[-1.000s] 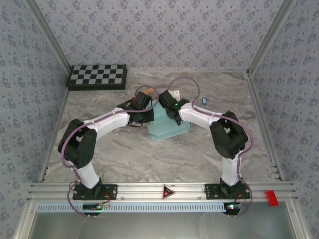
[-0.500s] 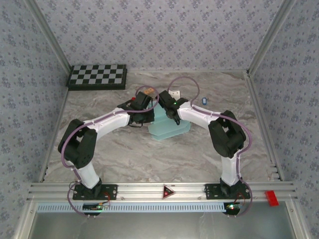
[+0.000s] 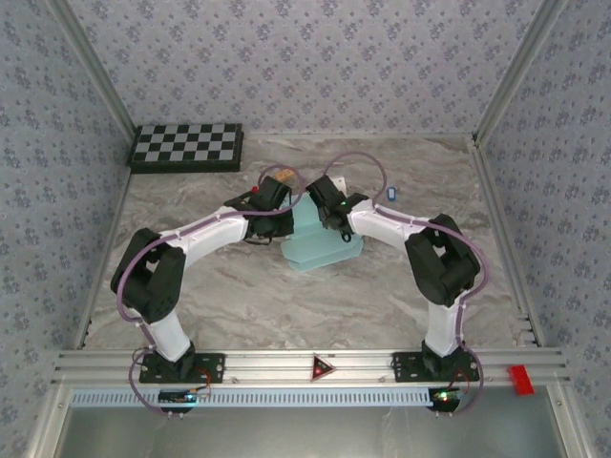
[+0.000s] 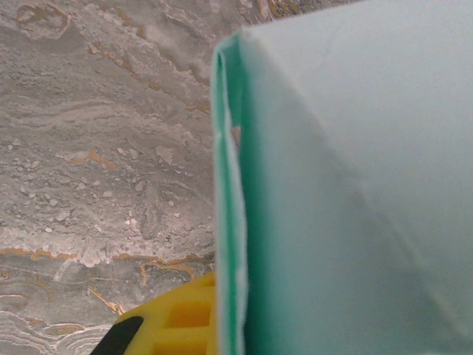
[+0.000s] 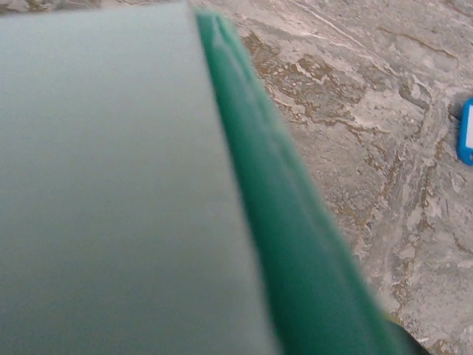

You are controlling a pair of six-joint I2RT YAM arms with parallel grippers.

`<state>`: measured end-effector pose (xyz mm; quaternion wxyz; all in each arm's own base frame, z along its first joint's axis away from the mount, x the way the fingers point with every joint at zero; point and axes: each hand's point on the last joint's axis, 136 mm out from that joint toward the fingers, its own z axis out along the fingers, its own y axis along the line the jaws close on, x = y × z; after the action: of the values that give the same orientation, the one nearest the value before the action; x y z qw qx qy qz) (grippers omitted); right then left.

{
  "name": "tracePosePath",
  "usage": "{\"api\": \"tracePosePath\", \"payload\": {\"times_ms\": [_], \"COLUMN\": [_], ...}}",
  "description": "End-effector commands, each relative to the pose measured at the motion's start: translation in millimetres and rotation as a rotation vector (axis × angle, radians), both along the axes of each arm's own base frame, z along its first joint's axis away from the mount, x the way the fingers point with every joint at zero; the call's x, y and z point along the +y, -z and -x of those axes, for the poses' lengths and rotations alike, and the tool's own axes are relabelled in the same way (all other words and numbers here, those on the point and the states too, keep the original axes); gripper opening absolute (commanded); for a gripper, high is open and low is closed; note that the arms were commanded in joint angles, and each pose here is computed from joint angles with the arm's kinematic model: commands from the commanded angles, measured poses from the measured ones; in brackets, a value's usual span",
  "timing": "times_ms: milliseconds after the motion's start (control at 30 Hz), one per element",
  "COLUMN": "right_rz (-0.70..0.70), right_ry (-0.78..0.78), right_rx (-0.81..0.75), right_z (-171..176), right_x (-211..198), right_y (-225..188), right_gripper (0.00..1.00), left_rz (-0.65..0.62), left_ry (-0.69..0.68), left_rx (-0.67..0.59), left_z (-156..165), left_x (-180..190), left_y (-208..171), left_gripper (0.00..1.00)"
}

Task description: Fold the paper box

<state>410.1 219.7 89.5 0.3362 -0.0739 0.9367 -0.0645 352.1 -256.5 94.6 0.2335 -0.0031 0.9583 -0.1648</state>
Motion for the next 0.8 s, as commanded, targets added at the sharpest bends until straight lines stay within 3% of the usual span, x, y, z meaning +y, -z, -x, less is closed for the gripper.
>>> {"api": "tracePosePath", "payload": {"times_ms": [0,767], "right_rz": [-0.019,-0.125], "right_ry": [-0.037,-0.092], "right_rx": [0.007,-0.018], "right_z": [2.2,12.4], "right_x": [-0.3,6.6], "right_y": [-4.9,-35.2], "right_gripper": [0.26,0.51], "left_rz": [0.044,0.050], "left_ry": [0.003,-0.012], "left_rx": [-0.037,-0.027], "left_z": [-8.3,-11.3], "left_x": [-8.2,-10.3], "left_y": [-17.8,-12.7], "left_gripper": [0.00,0.00]}}
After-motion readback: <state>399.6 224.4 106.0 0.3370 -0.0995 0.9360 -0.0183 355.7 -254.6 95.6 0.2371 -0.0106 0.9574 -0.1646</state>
